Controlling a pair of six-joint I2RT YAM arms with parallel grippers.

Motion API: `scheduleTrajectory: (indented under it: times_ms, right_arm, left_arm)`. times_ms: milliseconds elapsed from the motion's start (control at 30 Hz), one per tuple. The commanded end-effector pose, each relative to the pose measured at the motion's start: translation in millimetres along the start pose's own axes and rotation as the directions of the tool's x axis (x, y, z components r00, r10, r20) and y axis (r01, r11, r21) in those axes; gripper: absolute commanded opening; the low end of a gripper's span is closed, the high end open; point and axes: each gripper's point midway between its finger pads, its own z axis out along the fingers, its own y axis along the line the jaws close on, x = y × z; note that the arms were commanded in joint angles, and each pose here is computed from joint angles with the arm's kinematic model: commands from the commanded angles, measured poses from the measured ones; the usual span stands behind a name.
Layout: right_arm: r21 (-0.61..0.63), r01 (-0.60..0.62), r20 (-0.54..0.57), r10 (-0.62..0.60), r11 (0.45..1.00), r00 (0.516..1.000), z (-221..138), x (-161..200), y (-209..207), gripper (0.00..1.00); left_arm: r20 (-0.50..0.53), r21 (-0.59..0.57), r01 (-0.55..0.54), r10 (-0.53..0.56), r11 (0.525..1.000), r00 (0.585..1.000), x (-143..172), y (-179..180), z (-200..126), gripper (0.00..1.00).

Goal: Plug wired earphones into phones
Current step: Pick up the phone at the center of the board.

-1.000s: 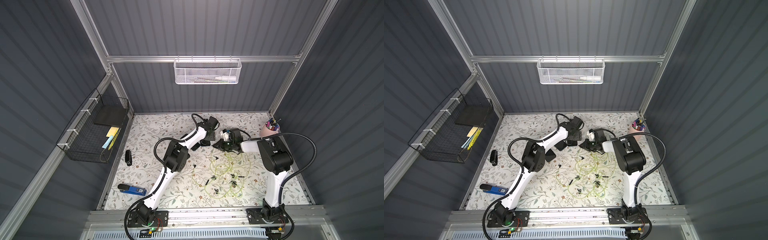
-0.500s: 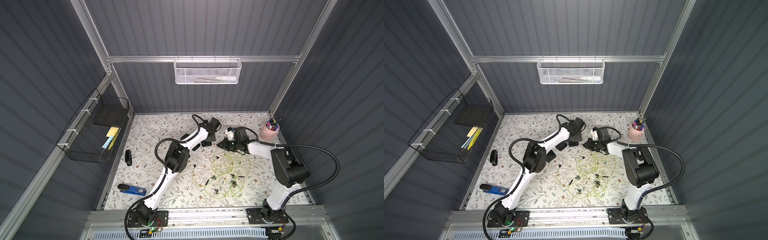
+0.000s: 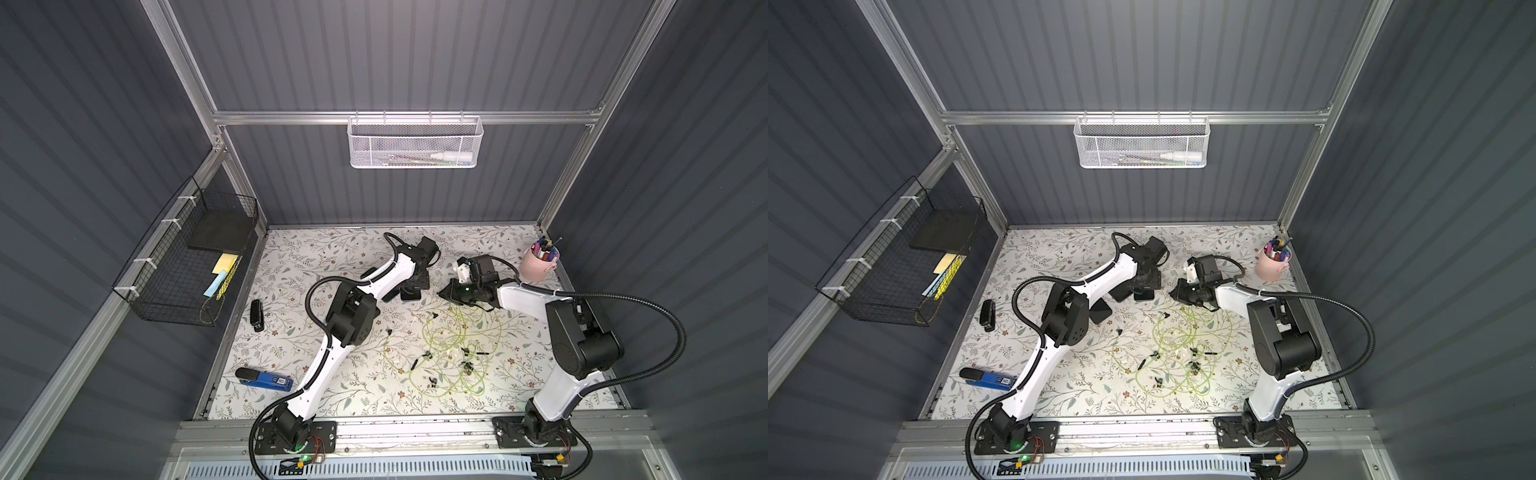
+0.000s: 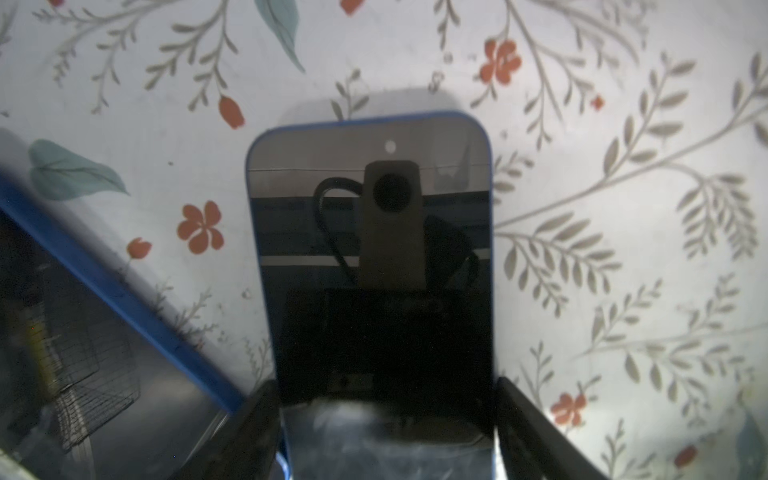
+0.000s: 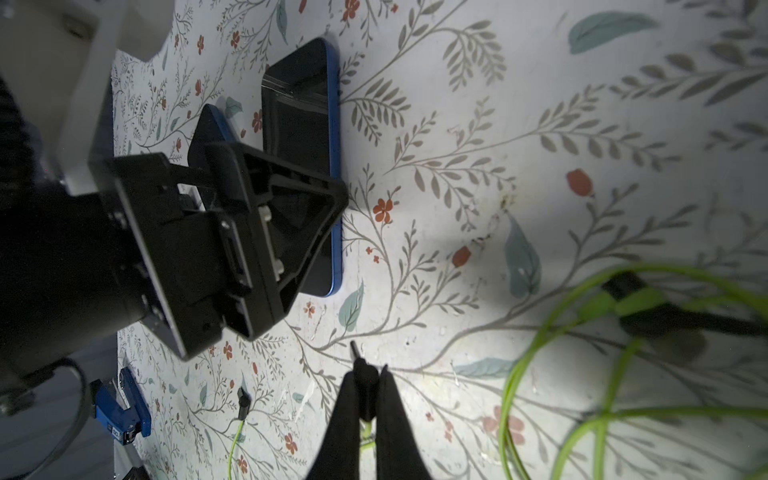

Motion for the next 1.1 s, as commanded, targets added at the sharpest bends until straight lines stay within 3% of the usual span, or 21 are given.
scheduleTrajectory:
  times_ms: [0, 333, 567, 700, 833, 1067]
  right_arm:
    - [0.025, 0.015, -0.007, -0.015, 1.000, 1.000, -7.3, 6.4, -1.7, 0.00]
    - [0.043, 0.019, -0.004, -0.018, 0.999, 1.000, -11.0, 6.6, -3.1, 0.00]
    - [0.063, 0.021, -0.018, -0.019, 0.998, 1.000, -16.7, 13.0, -6.1, 0.00]
    - [0.053, 0.036, -0.031, -0.034, 0.998, 0.999, -23.0, 21.0, -4.4, 0.00]
    - [0.007, 0.075, -0.024, -0.074, 0.997, 0.997, -31.5, 27.5, 3.6, 0.01]
    - [-0.042, 0.140, -0.013, -0.141, 0.989, 0.990, -50.6, 44.1, 12.1, 0.01]
  left_arm:
    - [-0.328, -0.099, -0.142, 0.102, 0.985, 0.939, 74.7, 35.7, 43.1, 0.85]
    - [-0.409, -0.046, -0.180, 0.145, 0.983, 0.901, 87.6, 35.9, 57.5, 0.81]
    - [-0.432, -0.063, -0.180, 0.136, 0.982, 0.892, 92.5, 38.4, 63.3, 0.70]
    - [-0.357, -0.043, -0.114, 0.092, 0.993, 0.930, 75.5, 31.0, 50.3, 0.67]
    - [-0.239, 0.053, 0.019, -0.006, 0.998, 0.971, 47.5, 17.2, 24.6, 0.62]
    - [-0.070, 0.230, 0.190, -0.178, 0.955, 0.982, 6.6, -1.9, -24.8, 0.58]
